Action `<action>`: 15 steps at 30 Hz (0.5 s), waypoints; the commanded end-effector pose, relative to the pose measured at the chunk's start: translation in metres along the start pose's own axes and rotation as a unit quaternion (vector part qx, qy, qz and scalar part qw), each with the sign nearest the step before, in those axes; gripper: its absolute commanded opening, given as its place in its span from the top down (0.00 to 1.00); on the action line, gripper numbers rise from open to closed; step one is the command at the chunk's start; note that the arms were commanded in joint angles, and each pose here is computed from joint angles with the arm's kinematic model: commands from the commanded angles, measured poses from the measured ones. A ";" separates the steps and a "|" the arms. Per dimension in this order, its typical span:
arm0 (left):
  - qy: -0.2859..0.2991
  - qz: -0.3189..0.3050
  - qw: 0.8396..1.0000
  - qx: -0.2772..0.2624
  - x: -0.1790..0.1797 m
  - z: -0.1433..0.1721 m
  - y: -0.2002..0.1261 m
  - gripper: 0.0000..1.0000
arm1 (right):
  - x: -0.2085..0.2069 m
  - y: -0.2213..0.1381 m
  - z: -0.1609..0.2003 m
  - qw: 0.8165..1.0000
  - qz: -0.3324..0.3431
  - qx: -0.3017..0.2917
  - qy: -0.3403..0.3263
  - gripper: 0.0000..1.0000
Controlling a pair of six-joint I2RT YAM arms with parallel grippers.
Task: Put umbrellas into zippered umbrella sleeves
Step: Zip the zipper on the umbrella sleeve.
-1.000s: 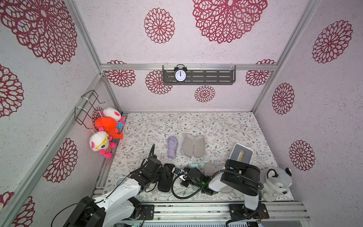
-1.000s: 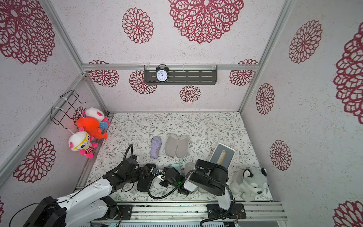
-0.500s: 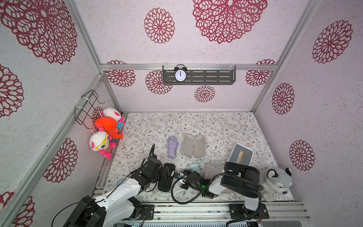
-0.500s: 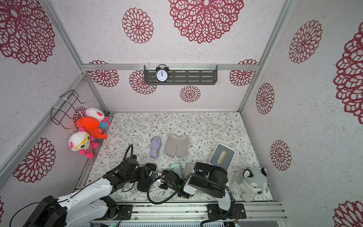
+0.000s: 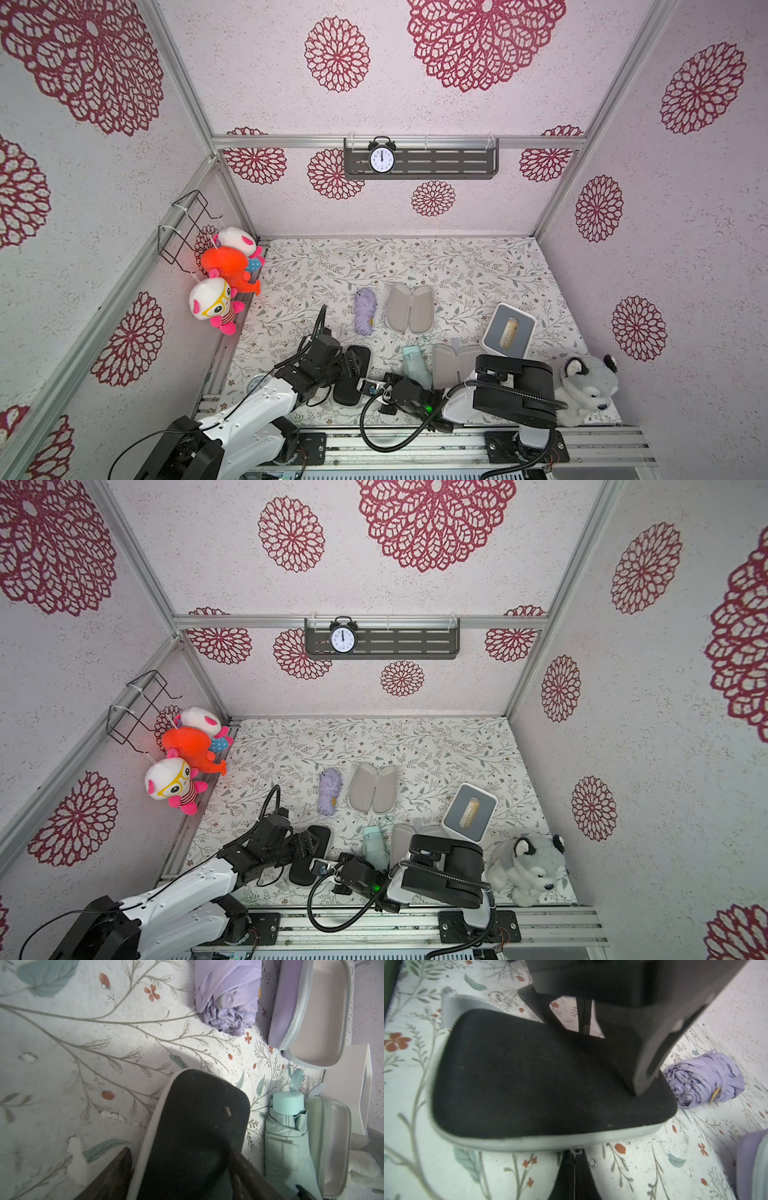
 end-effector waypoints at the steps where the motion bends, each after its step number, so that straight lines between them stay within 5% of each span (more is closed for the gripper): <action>1: -0.015 -0.056 0.998 0.025 0.029 0.017 0.002 0.26 | 0.027 -0.010 -0.005 0.999 -0.042 -0.002 -0.004 1.00; 15: -0.027 -0.036 0.999 0.016 0.027 0.018 0.002 0.29 | 0.069 -0.019 -0.032 0.997 -0.072 -0.030 0.004 1.00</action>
Point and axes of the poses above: each gripper's point midway between its finger pads, its own y axis out along the fingers, its own x axis along the line the jaws close on, z = x × y, the point moved 3 cm from there along -y, back along the fingers, and after that the axes turned 2 degrees about y, right-handed, at the moved point
